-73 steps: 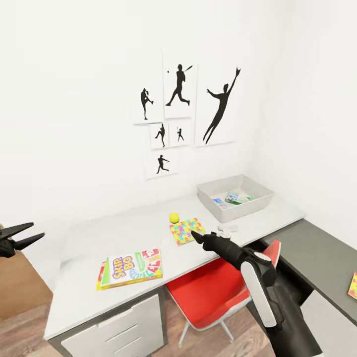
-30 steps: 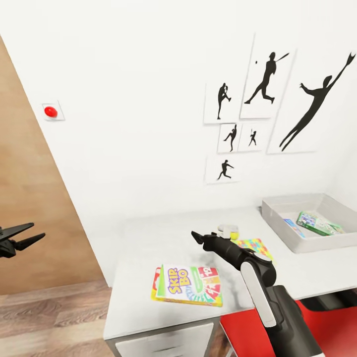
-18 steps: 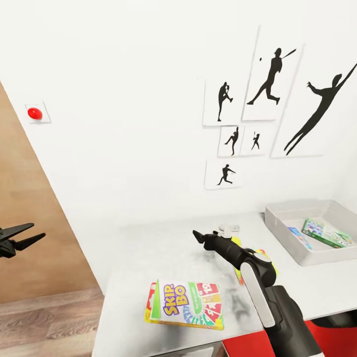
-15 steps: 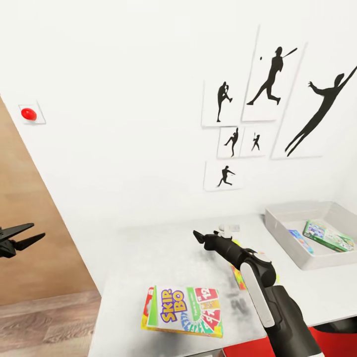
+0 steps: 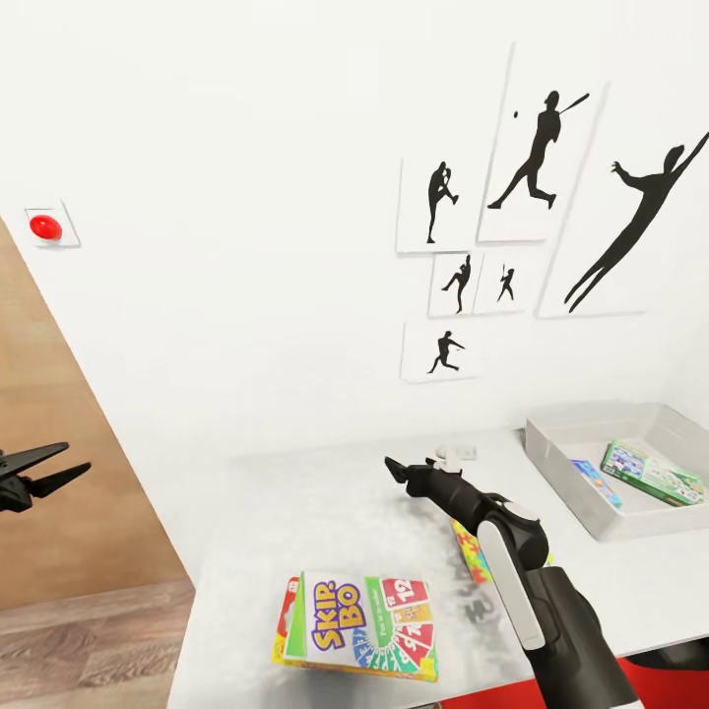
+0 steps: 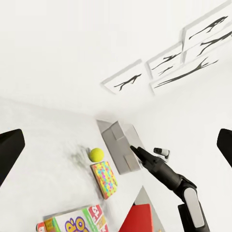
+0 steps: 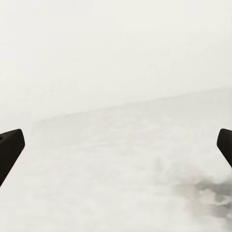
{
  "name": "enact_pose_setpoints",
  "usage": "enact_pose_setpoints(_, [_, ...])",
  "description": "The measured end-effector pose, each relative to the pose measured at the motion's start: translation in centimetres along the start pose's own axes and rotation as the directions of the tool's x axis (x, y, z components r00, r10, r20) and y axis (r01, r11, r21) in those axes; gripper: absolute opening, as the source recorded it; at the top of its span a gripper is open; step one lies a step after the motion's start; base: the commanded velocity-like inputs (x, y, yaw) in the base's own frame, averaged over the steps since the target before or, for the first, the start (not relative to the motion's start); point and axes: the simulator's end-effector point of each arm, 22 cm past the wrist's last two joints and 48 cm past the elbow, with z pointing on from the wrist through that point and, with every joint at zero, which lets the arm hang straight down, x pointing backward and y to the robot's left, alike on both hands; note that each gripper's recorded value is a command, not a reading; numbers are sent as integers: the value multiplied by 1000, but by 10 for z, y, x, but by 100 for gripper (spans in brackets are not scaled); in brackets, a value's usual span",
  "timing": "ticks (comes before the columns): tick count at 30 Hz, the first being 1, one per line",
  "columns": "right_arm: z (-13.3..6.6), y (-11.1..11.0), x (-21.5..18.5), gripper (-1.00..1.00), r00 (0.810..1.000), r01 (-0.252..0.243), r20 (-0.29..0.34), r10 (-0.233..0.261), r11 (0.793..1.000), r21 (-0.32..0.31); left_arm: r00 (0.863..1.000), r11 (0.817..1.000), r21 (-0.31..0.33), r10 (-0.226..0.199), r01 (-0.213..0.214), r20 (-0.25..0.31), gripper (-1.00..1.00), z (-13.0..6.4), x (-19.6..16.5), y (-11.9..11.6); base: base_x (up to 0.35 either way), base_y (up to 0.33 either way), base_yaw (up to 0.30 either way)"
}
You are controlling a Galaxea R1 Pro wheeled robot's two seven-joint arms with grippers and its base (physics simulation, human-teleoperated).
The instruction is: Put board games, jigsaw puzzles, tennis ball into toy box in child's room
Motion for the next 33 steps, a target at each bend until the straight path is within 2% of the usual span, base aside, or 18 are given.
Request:
enact_pose_setpoints(6, [4,1,9,100,1000,-15,-23,15,1000,10,1000,1000,1,-3,3,-1,100,1,1,1,0,0,0])
enact_pose_setpoints(10, [14,-14,45,100,992,-48,-116,58,995,92,1000,1000,-1,-6,6,-4,100,3,3,2,0,0,0])
enact_pose_setpoints(11, [20,-15,58,100,985,-58,-157,77,991,118,1000,1000,-3,-7,7,-5,100,3,4,3,0,0,0])
enact_pose_setpoints(14, [45,-18,73,100,957,-52,-270,105,979,197,1000,1000,-18,-4,4,-18,100,4,7,7,0,0,0])
enact_pose_setpoints(18, [68,-29,85,100,920,-17,-372,123,962,274,999,999,-50,5,-7,-42,100,4,13,14,0,0,0])
enact_pose_setpoints(20, [73,-39,93,100,902,2,-412,130,953,304,999,998,-58,6,-9,-49,100,4,15,16,0,0,0])
enact_pose_setpoints(26, [72,-50,108,100,870,27,-471,144,941,337,999,999,-52,-2,0,-51,100,9,20,18,0,0,0])
enact_pose_setpoints(27, [69,-51,113,100,858,34,-493,146,940,339,999,999,-51,-3,1,-51,100,9,20,18,0,0,0])
enact_pose_setpoints(28, [63,-51,122,100,833,48,-533,149,940,338,999,999,-50,-4,2,-51,100,10,21,19,0,0,0])
enact_pose_setpoints(30, [55,-50,132,100,796,65,-586,152,941,332,999,999,-48,-5,3,-50,100,10,21,19,0,0,0])
enact_pose_setpoints(33, [48,-48,140,100,764,77,-627,154,943,325,999,999,-46,-6,4,-50,100,11,22,18,0,0,0])
